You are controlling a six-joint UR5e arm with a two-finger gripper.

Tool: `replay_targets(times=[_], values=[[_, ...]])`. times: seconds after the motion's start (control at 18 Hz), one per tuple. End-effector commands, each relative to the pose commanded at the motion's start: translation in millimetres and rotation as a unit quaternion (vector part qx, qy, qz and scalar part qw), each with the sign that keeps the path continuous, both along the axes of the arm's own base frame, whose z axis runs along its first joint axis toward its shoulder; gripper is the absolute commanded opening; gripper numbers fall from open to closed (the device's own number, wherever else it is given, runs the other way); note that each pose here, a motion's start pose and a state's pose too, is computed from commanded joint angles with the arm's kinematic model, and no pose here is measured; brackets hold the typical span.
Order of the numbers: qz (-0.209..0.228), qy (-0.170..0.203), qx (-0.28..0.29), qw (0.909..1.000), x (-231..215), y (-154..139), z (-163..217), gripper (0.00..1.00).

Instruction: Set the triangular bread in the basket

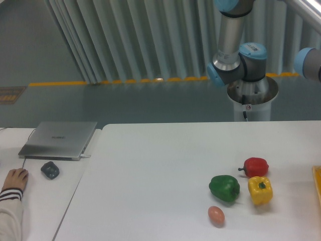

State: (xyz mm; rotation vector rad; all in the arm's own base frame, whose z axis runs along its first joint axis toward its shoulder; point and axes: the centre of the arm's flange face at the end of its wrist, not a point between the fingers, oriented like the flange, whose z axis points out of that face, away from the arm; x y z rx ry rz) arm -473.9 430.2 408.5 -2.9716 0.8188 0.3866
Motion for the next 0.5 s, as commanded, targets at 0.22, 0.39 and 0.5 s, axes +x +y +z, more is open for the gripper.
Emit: replay_targets(times=[0.22,0.39,0.5], values=[[-0.032,-0.042,0.008,0.9986,49,17,-1,1.00],[-0.050,-0.055,-0.007,0.9972,84,24,-7,1.00],[-0.047,-0.072,-0.019,0.9961,89,16,-5,1.00]])
